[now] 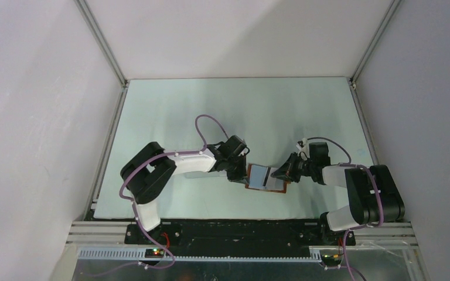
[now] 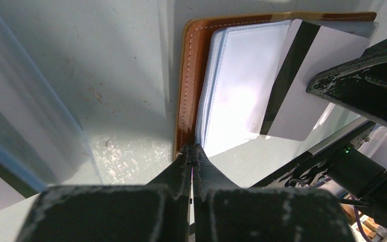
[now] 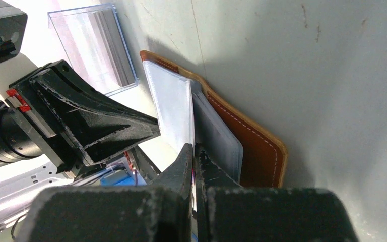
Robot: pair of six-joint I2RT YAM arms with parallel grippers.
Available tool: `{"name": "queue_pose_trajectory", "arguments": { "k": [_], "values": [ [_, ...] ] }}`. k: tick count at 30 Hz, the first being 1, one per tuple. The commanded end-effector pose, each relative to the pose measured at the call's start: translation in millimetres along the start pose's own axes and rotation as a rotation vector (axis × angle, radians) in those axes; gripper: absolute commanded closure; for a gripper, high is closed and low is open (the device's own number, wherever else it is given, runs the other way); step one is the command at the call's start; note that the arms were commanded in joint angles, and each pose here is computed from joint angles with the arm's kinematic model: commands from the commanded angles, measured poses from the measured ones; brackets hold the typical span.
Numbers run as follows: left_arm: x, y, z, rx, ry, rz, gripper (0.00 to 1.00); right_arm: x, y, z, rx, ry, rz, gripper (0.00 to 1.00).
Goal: Put the credit cards into the card holder
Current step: Insert the credit card into the card holder.
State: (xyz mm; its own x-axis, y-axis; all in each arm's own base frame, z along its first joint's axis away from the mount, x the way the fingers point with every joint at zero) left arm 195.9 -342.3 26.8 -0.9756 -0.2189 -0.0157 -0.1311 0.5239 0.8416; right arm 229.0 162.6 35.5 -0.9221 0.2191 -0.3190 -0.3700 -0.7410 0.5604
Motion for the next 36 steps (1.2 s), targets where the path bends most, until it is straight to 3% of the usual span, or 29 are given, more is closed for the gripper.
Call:
{"name": "queue_pose_trajectory", "arguments": {
  "k": [1,36],
  "values": [
    [-0.3,-12.9,9.1,-0.029,-0.016,0.015,1.00,-0.9,-4.1,3.2,-0.007,0.008,-0.015,1.00],
    [1.1,-17.3,19.6,-0.088,-0.057,0.035,1.00,21.9,-24.1,6.9,-0.027,0.006,0.217,1.00]
  ]
}}
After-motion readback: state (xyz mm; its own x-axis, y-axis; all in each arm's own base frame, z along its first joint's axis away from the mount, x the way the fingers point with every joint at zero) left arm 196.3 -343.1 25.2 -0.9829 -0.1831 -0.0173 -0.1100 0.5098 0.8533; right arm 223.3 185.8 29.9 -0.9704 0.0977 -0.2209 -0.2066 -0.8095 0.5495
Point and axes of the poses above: each gripper's point midway between its finger pads, its own y axis back along the fingers, its own z axis along the line the jaws close on, x = y × z, the point moved 1 cm from there along y, back along the fingers, and after that the axes turned 14 degrees about y, right-handed, at the moved point
